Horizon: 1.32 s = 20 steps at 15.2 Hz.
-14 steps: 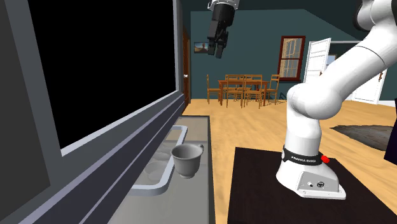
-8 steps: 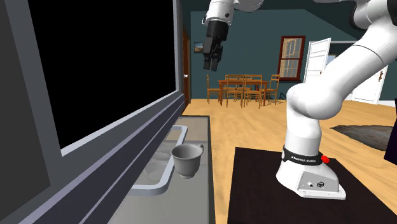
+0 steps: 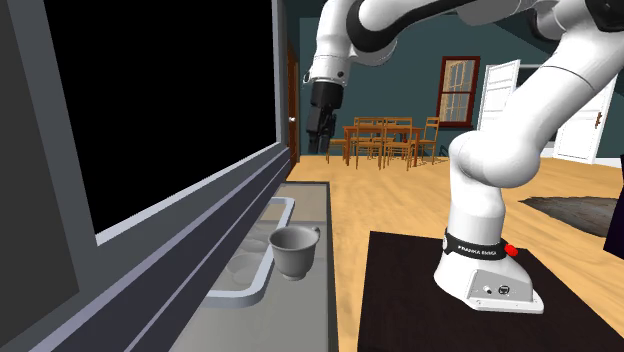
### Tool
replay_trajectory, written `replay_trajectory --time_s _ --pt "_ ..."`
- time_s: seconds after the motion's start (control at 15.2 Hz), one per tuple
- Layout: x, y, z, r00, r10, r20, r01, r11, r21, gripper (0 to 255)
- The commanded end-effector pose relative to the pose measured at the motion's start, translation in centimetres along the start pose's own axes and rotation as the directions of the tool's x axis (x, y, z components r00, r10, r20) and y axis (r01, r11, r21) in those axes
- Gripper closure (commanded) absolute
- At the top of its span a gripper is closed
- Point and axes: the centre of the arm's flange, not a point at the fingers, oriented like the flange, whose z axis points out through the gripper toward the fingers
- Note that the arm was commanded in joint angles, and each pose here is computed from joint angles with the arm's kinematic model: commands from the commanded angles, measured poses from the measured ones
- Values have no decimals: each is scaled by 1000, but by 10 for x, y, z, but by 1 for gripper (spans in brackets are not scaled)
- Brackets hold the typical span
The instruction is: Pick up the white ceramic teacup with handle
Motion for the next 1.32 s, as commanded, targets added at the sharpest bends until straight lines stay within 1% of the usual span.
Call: replay_trajectory --time_s 0.0,0.79,0.86,1.25 --pt "3 -1 25 1000 -11 12 11 1000 16 0" --pt "21 -13 183 993 -79 89 69 991 111 0" --pt "21 -13 183 993 -80 89 69 991 112 0" --pt "17 -10 215 993 -80 89 69 991 112 0"
